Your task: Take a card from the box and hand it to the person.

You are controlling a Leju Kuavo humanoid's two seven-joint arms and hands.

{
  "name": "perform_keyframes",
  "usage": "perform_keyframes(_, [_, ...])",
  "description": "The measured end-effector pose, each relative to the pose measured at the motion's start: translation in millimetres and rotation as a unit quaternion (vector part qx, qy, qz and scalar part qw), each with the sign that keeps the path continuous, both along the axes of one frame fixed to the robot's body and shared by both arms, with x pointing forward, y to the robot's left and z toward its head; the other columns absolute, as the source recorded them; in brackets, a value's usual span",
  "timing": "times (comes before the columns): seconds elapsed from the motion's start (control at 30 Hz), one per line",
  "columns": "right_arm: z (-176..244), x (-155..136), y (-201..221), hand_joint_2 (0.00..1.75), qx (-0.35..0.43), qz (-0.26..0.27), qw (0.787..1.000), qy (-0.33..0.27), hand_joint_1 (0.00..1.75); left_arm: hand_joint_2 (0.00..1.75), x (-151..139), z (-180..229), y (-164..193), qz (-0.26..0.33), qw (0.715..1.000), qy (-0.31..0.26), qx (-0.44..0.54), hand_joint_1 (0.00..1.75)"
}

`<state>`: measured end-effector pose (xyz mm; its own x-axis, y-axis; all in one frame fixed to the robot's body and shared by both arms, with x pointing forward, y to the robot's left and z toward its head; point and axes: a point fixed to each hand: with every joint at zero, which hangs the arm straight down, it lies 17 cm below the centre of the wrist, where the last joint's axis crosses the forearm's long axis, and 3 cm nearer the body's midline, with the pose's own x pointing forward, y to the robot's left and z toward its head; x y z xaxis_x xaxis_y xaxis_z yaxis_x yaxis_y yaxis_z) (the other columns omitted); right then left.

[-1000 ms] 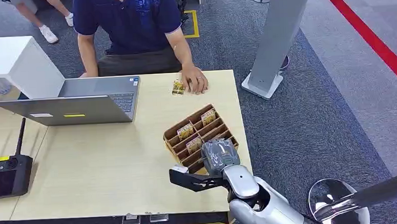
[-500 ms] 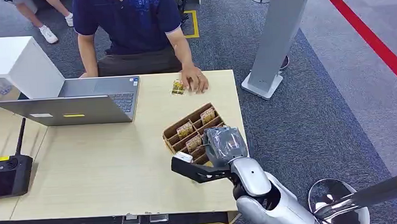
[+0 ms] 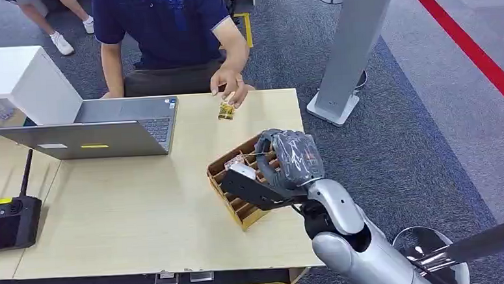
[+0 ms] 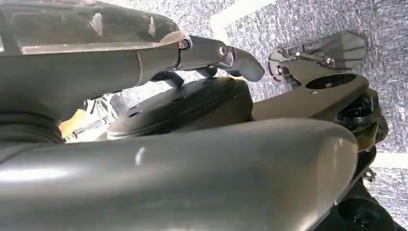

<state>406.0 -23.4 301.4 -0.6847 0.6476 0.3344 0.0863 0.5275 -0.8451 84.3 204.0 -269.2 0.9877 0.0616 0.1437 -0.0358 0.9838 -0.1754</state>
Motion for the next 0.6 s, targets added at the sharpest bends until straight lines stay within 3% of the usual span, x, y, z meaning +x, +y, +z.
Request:
perform_keyframes(0.27, [8.1,25.6,3.9,1.75,0.027,0.008,1.000,0.010,1.29,0.00,0.0,0.1,-0.9,-0.012,1.000,0.003,0.001,0.00])
perform_keyframes(0.4, [4.0,67.4,7.7,1.75,0.028,-0.008,0.999,0.027,1.29,0.00,7.3,1.6,-3.3,-0.028,1.000,0.003,0.001,0.00])
perform_keyframes(0.6, [-3.2,105.4,20.2,1.75,0.022,-0.018,0.999,0.043,1.29,0.00,9.4,2.1,-4.3,-0.029,1.000,0.003,0.000,0.00])
